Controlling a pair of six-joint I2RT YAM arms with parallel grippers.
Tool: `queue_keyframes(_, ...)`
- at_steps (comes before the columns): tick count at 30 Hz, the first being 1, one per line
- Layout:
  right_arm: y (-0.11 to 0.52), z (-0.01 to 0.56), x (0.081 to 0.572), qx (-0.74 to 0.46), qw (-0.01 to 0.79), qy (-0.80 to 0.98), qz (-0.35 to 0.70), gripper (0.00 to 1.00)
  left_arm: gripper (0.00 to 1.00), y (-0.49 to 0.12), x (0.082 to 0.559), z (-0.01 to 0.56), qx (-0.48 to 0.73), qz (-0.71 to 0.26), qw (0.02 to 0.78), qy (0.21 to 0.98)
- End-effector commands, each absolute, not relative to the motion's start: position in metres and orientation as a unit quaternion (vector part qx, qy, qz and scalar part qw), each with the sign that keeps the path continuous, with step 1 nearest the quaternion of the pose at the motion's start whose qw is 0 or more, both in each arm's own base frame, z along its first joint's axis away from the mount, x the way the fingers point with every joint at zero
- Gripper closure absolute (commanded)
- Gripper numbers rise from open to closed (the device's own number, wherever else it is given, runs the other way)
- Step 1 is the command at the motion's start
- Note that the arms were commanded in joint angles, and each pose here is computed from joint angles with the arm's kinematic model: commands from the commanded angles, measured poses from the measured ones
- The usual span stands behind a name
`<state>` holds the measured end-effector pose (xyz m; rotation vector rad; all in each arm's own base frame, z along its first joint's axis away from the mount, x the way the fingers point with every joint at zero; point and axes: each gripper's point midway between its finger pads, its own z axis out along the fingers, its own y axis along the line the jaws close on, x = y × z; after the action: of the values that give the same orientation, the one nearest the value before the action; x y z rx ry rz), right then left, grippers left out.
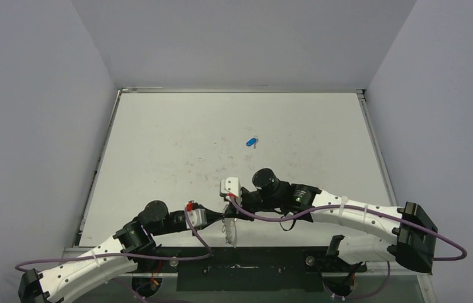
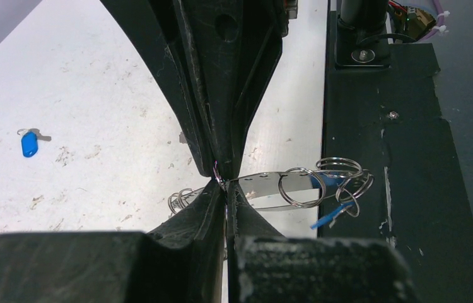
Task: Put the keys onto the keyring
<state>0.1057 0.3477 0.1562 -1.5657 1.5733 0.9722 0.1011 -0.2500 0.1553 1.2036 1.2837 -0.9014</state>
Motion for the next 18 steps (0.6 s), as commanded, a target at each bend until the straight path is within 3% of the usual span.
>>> queue_keyframes(1, 0.354, 0.192, 0.114, -0.603, 0.394, 0.588, 0.369, 1.0, 1.0, -0.253, 0.103, 0.193, 0.495, -0.388, 0.593, 0.503)
queue_keyframes(7, 0.346, 0.194, 0.118, -0.618, 0.363, 0.614, 0.33, 1.0, 0.82, -0.248, 0.106, 0.196, 0.5, -0.37, 0.591, 0.514)
queue_keyframes(18, 0.342, 0.185, 0.12, -0.648, 0.301, 0.652, 0.253, 1.0, 0.77, -0.237, 0.114, 0.203, 0.502, -0.333, 0.593, 0.535)
